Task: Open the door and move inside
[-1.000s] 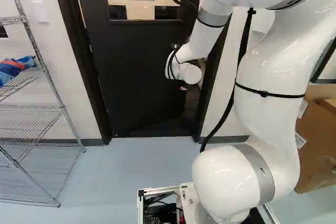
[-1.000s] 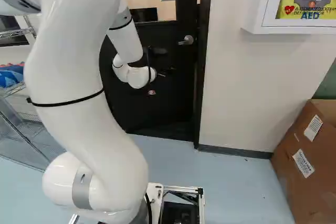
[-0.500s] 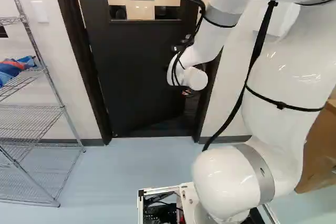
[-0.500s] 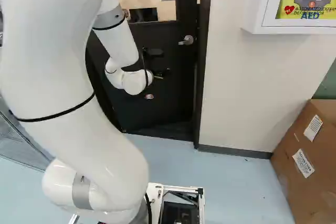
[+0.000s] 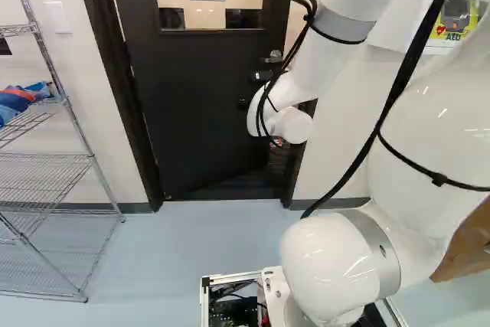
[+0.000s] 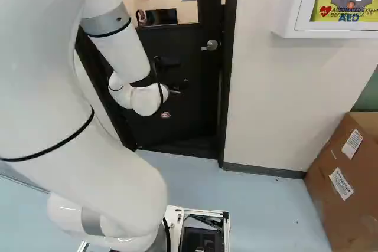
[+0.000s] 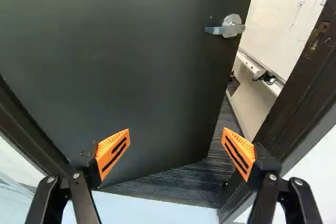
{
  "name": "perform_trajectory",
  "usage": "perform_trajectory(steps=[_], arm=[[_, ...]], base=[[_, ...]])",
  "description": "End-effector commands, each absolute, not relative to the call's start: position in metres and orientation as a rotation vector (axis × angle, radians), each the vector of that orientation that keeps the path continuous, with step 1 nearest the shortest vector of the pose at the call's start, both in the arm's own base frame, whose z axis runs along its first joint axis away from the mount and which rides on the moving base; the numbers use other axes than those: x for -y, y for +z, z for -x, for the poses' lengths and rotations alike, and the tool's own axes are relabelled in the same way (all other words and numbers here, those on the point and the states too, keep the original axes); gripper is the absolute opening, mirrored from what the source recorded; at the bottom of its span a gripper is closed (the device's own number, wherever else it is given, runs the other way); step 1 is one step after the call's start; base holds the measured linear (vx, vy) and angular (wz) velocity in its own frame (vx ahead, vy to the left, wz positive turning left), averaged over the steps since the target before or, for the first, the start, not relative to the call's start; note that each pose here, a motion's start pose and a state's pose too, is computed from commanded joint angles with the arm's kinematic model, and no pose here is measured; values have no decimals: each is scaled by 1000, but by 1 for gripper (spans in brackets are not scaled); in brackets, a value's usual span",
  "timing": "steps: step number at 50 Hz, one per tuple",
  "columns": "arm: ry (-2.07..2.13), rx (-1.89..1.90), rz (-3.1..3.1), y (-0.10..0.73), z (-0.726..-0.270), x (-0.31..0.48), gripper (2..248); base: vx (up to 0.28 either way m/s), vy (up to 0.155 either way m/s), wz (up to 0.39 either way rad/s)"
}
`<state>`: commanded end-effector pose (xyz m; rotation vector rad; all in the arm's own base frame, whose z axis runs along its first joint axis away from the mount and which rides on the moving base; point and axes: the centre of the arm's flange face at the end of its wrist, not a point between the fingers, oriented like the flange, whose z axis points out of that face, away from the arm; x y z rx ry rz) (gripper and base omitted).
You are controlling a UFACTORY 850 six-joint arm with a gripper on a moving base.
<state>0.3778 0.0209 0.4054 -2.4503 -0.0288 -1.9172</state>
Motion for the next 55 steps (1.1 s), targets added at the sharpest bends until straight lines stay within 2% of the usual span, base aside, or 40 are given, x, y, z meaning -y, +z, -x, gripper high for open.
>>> perform_trajectory(steps=[30,55], arm=[[-1929,36,2435,401,-316,-19,247],[-1931,36,2433,400,-310,-19,247]], base=[[0,0,0],[0,0,0]])
